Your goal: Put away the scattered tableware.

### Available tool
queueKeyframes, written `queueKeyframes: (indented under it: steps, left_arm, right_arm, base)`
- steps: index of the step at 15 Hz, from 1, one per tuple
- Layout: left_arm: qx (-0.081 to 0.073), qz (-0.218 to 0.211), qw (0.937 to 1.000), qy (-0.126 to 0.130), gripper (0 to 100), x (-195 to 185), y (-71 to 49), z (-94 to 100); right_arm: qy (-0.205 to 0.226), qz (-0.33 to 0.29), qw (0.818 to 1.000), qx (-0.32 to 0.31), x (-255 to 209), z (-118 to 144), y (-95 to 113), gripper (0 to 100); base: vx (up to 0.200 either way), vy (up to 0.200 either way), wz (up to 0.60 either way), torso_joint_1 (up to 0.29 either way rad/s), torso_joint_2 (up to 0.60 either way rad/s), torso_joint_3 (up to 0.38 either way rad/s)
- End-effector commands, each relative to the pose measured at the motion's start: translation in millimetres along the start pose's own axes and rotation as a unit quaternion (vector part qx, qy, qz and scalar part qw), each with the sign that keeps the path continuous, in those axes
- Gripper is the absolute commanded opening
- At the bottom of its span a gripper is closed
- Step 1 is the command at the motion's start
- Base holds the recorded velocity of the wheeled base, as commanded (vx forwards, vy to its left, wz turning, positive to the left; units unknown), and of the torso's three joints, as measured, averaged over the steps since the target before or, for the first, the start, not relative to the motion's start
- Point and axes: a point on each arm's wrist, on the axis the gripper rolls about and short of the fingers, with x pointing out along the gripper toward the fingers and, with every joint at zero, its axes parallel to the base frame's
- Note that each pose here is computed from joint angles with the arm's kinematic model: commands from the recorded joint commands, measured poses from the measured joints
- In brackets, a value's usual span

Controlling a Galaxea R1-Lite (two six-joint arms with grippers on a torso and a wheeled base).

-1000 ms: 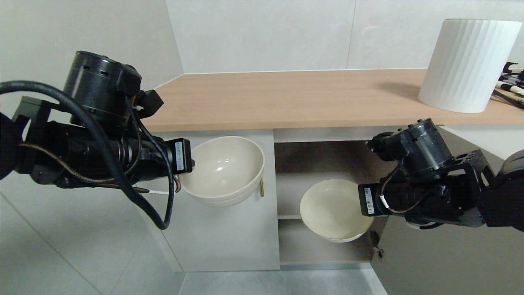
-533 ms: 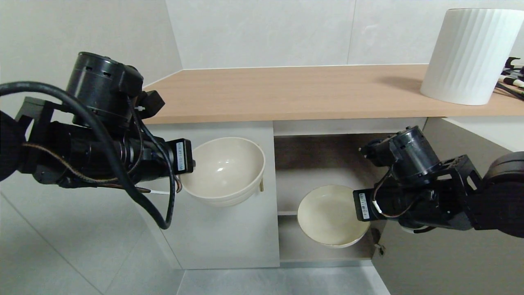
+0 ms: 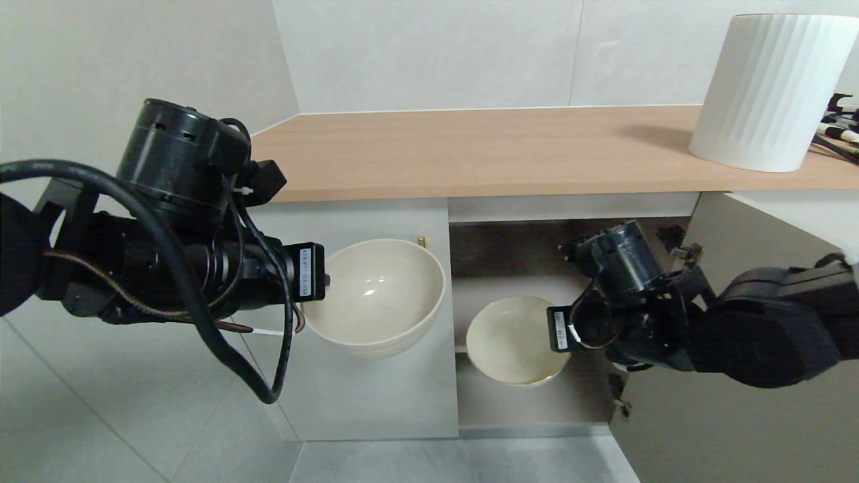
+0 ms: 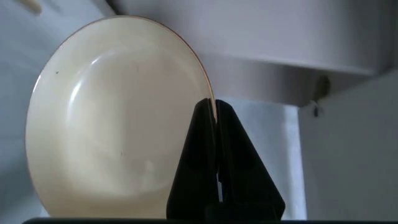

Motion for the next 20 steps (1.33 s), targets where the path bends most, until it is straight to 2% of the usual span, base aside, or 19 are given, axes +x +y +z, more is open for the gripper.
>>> queueKeyframes:
  steps: [1,3,4,7,13,20]
  left_arm:
    - [0.003,-0.001,1.0,0.005,0,1.4,-0.9,-2.5]
    - [0.006,-0.009,0.9999,0.009,0,0.5,-3.0,-4.3]
    - [0.006,-0.009,0.9999,0.009,0,0.5,-3.0,-4.3]
    - [0.011,-0.015,0.9998,0.012,0,-0.2,-6.7,-7.0]
    - [0.017,-0.02,0.9995,0.016,0,-0.8,-10.6,-10.5]
    - [0.019,-0.022,0.9994,0.016,0,-0.6,-12.5,-11.3]
  right_arm:
    - [0.013,-0.024,1.0,0.01,47.5,-2.8,-4.3,0]
    - [0.025,-0.055,0.998,0.026,90.2,-1.5,-18.6,0]
    - [0.025,-0.055,0.998,0.026,90.2,-1.5,-18.6,0]
    - [0.035,-0.113,0.991,0.059,159.5,-7.1,-47.4,0]
    - [0.04,-0.157,0.982,0.096,196.3,-9.4,-59.6,0]
    - [0.011,-0.189,0.975,0.12,219.8,-3.9,-68.5,0]
  base:
    - [0.0,0.0,0.0,0.0,0.0,0.0]
    - [0.0,0.0,0.0,0.0,0.0,0.0]
    - [0.0,0.0,0.0,0.0,0.0,0.0]
    - [0.0,0.0,0.0,0.0,0.0,0.0]
    - [0.0,0.0,0.0,0.0,0.0,0.0]
    - [0.0,0.0,0.0,0.0,0.0,0.0]
